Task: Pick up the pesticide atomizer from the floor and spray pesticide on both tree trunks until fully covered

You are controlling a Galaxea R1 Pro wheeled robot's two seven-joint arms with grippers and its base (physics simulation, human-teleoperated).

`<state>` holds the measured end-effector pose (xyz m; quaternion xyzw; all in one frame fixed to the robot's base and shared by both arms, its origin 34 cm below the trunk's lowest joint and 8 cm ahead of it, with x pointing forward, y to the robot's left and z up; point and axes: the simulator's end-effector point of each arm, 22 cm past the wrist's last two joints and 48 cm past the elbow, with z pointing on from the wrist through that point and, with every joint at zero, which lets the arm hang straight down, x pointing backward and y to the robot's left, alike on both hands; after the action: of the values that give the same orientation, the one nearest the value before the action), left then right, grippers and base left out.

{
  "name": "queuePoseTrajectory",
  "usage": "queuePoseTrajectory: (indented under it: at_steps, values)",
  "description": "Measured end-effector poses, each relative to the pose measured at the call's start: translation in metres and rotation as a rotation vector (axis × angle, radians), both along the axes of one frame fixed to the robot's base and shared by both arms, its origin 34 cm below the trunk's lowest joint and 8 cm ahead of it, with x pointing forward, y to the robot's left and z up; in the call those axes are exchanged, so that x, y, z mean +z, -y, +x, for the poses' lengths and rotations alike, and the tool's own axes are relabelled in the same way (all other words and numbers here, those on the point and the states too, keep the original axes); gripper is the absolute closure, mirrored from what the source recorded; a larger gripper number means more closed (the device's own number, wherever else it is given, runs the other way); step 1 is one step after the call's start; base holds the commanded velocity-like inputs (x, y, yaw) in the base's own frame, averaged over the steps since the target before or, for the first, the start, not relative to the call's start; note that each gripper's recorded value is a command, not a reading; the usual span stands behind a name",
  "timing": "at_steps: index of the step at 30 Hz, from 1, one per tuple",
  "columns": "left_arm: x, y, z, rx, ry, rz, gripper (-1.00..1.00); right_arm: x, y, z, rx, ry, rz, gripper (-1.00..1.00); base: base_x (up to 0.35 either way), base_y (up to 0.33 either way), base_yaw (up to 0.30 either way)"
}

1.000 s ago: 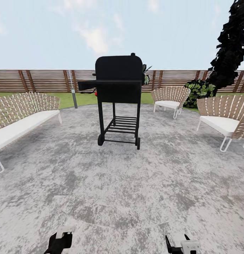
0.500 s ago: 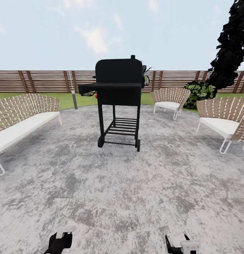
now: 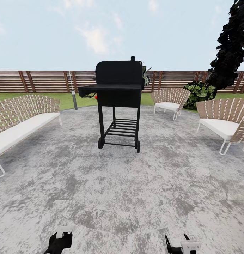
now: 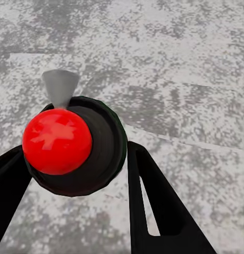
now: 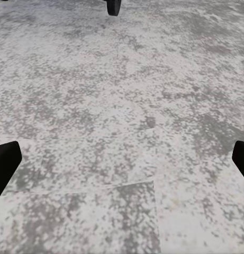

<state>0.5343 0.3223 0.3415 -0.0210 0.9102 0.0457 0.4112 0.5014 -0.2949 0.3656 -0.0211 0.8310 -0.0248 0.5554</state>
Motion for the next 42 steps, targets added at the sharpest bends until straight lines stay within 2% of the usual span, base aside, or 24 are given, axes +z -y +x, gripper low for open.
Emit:
queuePoseTrajectory:
  at_steps: [10,26,42]
  values:
    - [0.001,0.001,0.001,-0.001,0.005,-0.001,1.00,0.000,0.000,0.000,-0.001,0.000,0.000,-1.00,-0.016,0.024,0.000]
    - [-0.004,0.001,-0.002,0.001,-0.006,-0.001,1.00,-0.004,0.000,-0.002,-0.003,-0.011,0.002,-1.00,-0.131,0.262,0.000]
    - [-0.012,0.001,-0.008,0.000,-0.030,-0.001,1.00,-0.012,0.000,-0.008,-0.003,-0.035,0.002,-1.00,-0.012,0.019,0.000]
